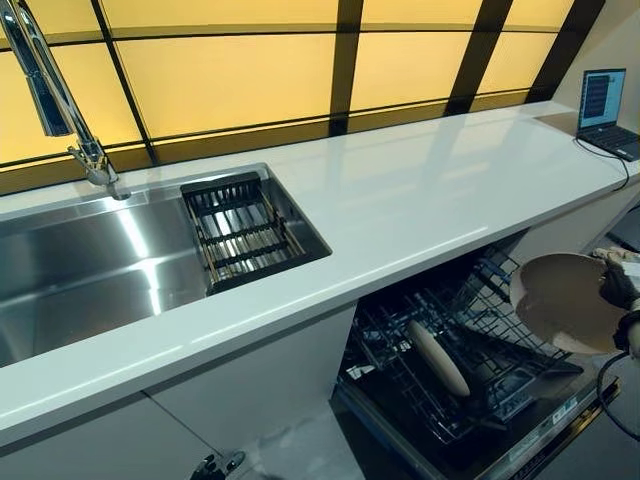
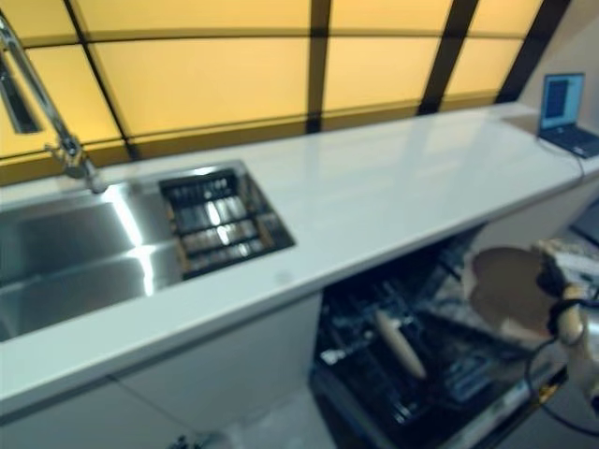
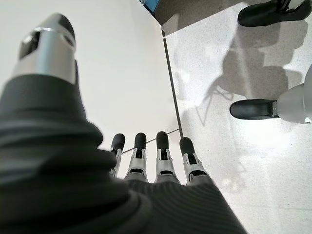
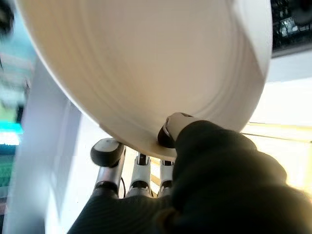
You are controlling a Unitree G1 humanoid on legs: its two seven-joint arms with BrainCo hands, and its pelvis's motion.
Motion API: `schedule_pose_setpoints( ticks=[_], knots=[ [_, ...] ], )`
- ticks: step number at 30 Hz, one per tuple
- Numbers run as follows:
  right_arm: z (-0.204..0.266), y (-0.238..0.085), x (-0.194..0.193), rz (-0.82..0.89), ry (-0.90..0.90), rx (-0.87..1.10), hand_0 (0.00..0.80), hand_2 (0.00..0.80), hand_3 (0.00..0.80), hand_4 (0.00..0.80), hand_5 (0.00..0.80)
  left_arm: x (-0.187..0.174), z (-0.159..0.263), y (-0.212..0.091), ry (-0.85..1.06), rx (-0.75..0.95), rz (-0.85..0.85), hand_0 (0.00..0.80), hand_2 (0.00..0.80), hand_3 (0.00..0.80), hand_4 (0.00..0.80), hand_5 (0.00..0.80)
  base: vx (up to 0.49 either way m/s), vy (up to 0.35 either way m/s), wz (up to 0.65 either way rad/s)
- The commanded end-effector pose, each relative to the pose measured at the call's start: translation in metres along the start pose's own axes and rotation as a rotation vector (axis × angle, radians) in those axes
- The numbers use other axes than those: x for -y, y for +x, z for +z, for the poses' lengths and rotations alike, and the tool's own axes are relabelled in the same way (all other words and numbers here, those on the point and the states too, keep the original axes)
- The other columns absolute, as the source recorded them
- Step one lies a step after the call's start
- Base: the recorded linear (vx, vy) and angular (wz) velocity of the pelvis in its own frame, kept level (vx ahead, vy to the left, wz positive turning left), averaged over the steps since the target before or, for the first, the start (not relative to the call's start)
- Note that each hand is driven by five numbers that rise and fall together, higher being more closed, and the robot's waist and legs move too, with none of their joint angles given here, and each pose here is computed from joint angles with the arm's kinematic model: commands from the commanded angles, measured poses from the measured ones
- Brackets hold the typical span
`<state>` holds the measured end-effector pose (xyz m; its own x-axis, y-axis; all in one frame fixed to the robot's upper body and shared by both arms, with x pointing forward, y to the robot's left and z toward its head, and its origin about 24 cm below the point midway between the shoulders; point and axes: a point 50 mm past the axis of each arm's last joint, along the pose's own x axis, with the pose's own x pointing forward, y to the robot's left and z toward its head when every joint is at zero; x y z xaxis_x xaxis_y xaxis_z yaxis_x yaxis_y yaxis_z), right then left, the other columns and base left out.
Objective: Take plates into dishwasher
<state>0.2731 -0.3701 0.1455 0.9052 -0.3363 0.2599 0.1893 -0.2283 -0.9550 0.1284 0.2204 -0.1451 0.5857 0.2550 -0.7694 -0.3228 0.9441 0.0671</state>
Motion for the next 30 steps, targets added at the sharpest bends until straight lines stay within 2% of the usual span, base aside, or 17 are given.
schedule_pose_setpoints(
  ticks=[1,12,20,30],
  knots=[
    [0.019,0.002,0.007,-0.198,-0.095,0.046,0.800,0.800,0.800,0.800,0.800,0.000,0.019,0.007,-0.003,0.062,0.024,0.000,0.000,0.000,0.000,0.000,0.000,0.000,0.00],
    [0.027,-0.012,-0.034,-0.121,-0.122,0.019,0.800,0.800,0.800,0.800,0.800,0.006,0.020,0.006,0.005,0.063,0.004,0.000,0.000,0.000,0.000,0.000,-0.004,-0.006,0.05],
    [0.030,-0.016,-0.049,-0.065,-0.099,-0.012,0.800,0.800,0.800,0.800,0.800,0.003,0.019,0.006,0.014,0.062,0.003,0.000,0.000,0.000,0.000,0.000,0.001,-0.002,0.00],
    [0.013,-0.016,-0.067,0.025,-0.143,-0.163,0.800,0.800,0.800,0.800,0.800,0.002,0.024,0.007,0.030,0.069,-0.015,0.000,0.000,0.000,0.000,0.000,0.002,-0.011,0.07]
  ],
)
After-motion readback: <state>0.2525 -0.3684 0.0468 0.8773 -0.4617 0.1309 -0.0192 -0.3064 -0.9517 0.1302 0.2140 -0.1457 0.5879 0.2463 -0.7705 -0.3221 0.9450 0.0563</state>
